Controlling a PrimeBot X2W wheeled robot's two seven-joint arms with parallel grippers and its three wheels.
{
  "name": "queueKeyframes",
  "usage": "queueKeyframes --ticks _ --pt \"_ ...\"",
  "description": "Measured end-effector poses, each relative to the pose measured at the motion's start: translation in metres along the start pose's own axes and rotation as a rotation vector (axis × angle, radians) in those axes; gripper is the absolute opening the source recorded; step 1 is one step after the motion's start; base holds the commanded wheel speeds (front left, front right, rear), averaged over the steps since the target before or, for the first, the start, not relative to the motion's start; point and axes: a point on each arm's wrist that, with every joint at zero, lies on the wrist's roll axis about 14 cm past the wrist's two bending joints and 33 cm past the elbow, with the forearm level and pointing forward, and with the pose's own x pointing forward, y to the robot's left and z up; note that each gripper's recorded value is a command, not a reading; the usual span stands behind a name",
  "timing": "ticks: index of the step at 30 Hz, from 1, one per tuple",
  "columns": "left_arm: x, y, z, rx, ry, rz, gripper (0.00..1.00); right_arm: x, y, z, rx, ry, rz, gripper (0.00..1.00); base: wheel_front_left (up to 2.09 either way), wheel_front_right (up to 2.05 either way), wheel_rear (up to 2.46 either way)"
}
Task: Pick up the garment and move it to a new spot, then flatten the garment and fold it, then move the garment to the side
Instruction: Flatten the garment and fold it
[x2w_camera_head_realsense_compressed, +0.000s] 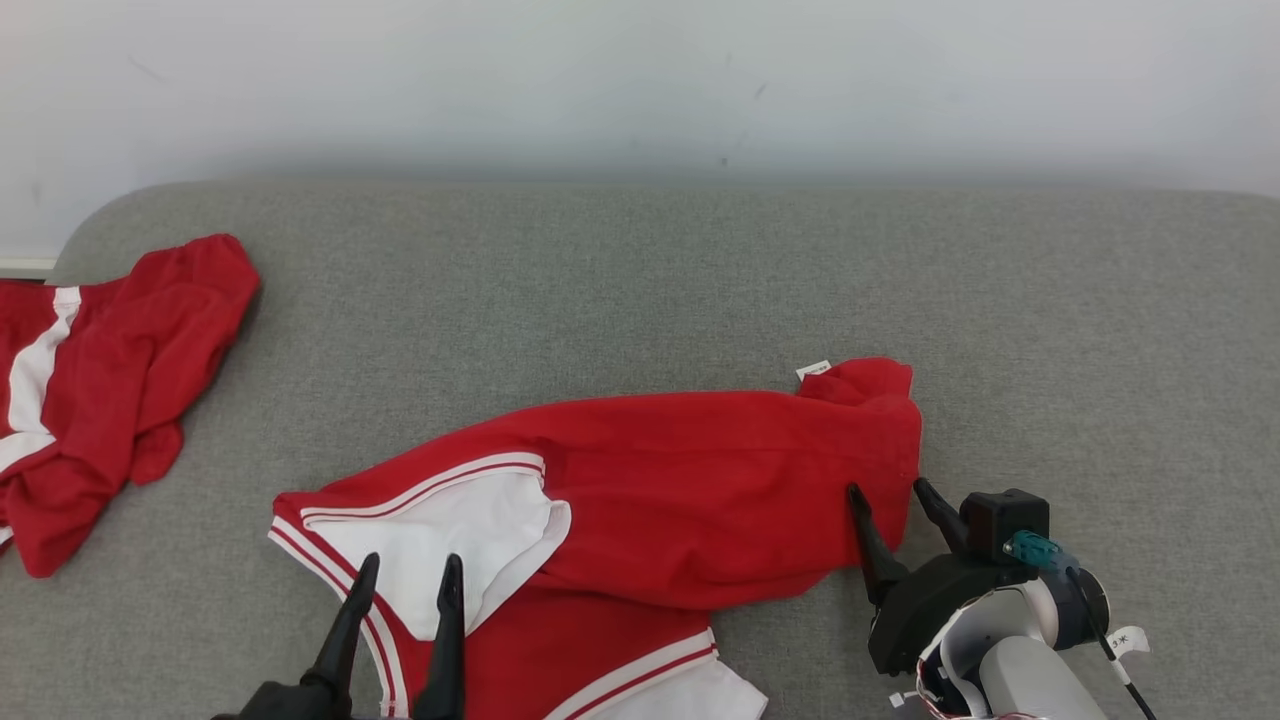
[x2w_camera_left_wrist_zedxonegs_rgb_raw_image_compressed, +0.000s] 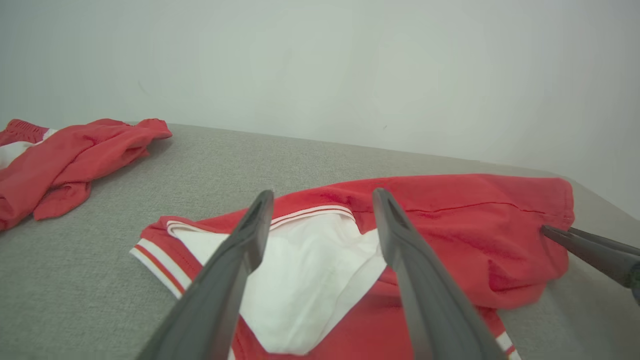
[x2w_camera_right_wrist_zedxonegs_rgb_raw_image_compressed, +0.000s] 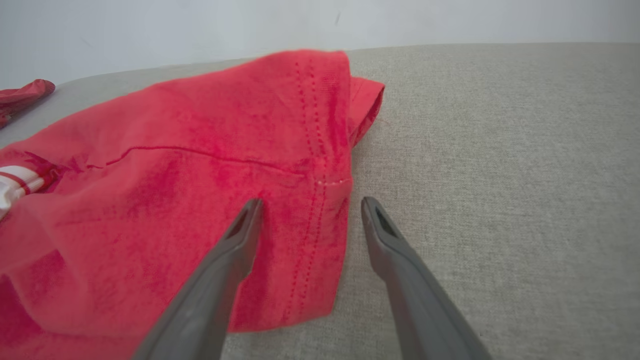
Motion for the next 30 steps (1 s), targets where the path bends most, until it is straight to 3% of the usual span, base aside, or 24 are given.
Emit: queueKeyframes --ticks 3,4,5,6,11,18,30 --pt "-0.002 0.002 -0.004 0.009 0.013 0.005 1.00 0.005 0.003 -0.003 0.004 0.012 0.011 1.00 0.00 0.00 0.00" --pt "-0.003 0.003 -0.005 0.011 0.016 0.009 1.00 0.006 0.003 -0.004 0.009 0.013 0.015 0.75 0.00 0.00 0.00" --pt "-0.003 0.003 -0.006 0.010 0.017 0.007 1.00 0.007 0.004 -0.004 0.011 0.014 0.018 0.32 0.00 0.00 0.00" --pt "-0.003 0.004 -0.006 0.013 0.017 0.010 1.00 0.008 0.006 -0.004 0.009 0.013 0.023 0.00 0.00 0.00 0.00" --pt "-0.004 0.006 -0.005 0.023 0.013 0.018 1.00 0.007 0.006 0.018 0.041 -0.101 0.029 0.00 0.00 0.00 0.00" --pt "-0.009 0.012 -0.005 0.021 0.012 0.039 1.00 -0.024 -0.029 0.066 0.099 -0.326 -0.071 0.00 0.00 0.00 0.00" --pt "-0.001 -0.001 -0.008 0.009 0.017 -0.001 1.00 -0.103 -0.055 0.168 0.023 -0.644 -0.182 0.00 0.00 0.00 0.00"
